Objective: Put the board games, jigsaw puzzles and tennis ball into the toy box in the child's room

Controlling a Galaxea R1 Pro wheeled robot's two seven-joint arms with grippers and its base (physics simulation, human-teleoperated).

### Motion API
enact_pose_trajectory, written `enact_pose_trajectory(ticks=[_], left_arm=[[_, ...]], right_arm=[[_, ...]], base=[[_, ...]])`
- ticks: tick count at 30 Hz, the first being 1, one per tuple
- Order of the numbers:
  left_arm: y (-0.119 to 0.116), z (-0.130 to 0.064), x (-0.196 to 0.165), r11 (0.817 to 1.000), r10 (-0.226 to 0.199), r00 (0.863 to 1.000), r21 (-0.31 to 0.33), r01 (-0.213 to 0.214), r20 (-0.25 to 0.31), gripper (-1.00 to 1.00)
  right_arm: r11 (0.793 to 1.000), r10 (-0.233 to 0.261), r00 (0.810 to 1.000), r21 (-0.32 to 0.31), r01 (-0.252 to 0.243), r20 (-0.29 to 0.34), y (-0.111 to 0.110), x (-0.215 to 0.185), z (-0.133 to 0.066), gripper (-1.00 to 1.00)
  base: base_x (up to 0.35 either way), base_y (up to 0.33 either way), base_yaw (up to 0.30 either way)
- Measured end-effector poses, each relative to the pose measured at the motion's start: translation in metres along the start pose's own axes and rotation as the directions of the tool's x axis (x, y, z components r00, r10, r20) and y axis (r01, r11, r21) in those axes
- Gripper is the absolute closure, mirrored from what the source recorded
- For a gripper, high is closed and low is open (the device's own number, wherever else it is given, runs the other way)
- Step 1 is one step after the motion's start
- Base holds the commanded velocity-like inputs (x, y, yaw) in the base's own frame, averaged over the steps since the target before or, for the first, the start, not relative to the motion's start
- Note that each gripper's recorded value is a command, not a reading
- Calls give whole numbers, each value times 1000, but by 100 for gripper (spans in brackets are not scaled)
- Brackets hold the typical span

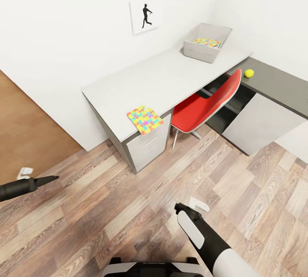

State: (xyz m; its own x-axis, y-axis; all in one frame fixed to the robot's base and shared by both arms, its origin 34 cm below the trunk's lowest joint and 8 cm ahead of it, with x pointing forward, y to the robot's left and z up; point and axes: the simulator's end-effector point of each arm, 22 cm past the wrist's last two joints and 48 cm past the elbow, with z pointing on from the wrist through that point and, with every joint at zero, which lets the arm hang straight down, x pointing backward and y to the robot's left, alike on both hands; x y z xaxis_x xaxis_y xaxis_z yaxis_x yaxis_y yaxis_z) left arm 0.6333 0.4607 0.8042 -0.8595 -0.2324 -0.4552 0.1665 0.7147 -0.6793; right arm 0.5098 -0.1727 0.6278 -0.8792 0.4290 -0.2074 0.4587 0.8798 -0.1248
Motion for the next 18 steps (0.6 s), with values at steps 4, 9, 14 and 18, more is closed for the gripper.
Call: enact_pose_trajectory(ticks=[4,9,14,18], left_arm=[[-1,3,0,1000,0,1000,3,0,0,-100],[-3,3,-2,1000,5,1000,4,-5,4,-100],[-7,4,-3,1000,11,1000,11,-11,8,-100],[-9,4,-5,1000,16,1000,14,-16,8,-100]], right_arm=[[1000,1,1000,-2,-1,1,1,0,-1,-100],[1000,6,1000,-5,-6,8,2,-2,-3,-100],[1000,8,1000,-9,-8,15,4,-5,-5,-100],[1000,10,1000,-15,-10,19,7,-7,-8,-100]], base=[[0,0,3],[-18,0,49],[-218,0,61],[-213,0,62]])
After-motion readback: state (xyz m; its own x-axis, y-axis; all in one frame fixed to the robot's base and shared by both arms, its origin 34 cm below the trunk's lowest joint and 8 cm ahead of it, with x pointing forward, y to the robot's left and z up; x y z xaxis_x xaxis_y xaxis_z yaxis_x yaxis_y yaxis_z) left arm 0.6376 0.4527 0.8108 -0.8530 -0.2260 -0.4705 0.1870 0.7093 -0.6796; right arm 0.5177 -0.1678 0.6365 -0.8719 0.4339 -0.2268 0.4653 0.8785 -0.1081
